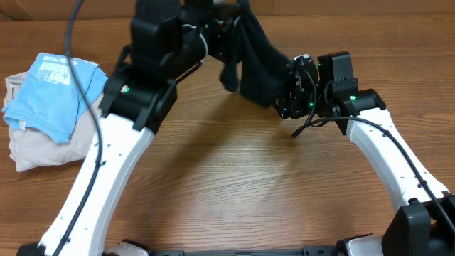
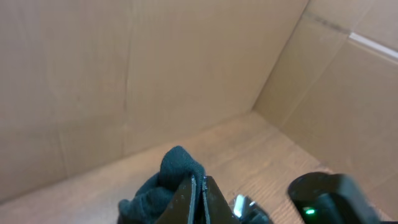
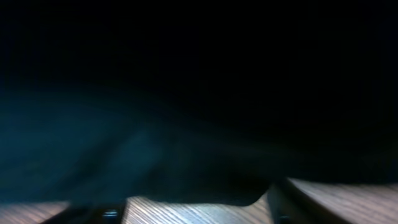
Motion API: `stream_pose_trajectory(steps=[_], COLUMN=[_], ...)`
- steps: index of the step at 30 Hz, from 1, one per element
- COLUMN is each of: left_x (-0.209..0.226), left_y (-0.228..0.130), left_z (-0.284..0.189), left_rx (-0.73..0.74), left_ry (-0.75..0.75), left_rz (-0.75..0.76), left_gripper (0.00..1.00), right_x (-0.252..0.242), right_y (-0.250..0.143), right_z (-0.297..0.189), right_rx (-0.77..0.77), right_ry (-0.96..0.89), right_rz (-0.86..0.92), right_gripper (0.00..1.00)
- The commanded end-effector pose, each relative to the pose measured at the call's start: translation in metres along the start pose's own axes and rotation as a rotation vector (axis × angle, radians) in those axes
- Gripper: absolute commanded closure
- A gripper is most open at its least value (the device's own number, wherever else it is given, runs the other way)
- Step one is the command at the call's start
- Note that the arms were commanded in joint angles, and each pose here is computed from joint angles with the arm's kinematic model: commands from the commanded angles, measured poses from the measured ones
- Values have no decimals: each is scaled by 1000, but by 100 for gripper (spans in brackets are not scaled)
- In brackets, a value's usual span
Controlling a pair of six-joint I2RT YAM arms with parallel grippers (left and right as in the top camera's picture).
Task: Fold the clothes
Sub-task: 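Lift the shirt with the left gripper and shake it out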
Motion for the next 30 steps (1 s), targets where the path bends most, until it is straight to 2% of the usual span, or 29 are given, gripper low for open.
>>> stream_pose_trajectory(steps=[1,2,3,4,9,10,12,14,16,23,30], left_x=[-7,-8,-8,-9,-4,-2,0,1,1,1,1], left_y=[43,45,46,45,36,35,33,33,33,34,34], left_z=[-36,-39,-40,-41,-39,-39,-39,-39,-39,-39,-39], left_rx=[-113,-118,-119,-117,-79,-72,-64,-63,-64,-67,-67], left_ry=[40,40,41,41,68,77,93,97,97,98,97], left_rz=[73,75,75,74,68,80,94,94,94,102,101], left_gripper=[96,96,96,96,96,96,96,96,96,96,96], right_x=[3,3,3,3,3,3,3,8,17,46,48], right_y=[1,1,1,1,1,0,0,-1,-3,-8,-3], right_z=[0,0,0,0,0,0,0,0,0,-6,-7], right_rx=[-4,-4,-3,-3,-3,-3,-1,8,18,44,20], right_ry=[11,11,11,11,11,11,14,46,105,298,309], right_rz=[-15,-15,-13,-7,4,5,22,23,20,-45,-61], right_gripper=[58,77,89,96,96,94,64,54,51,51,50])
Point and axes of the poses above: each gripper's point midway between its finger pads, its own z axis out along the fingers, its own x axis along the line the jaws close on, y = z × x, the point moved 2 cm from there along -z, back along the fingers, and after that the axes turned 12 degrees about z, right-handed, at the moved point
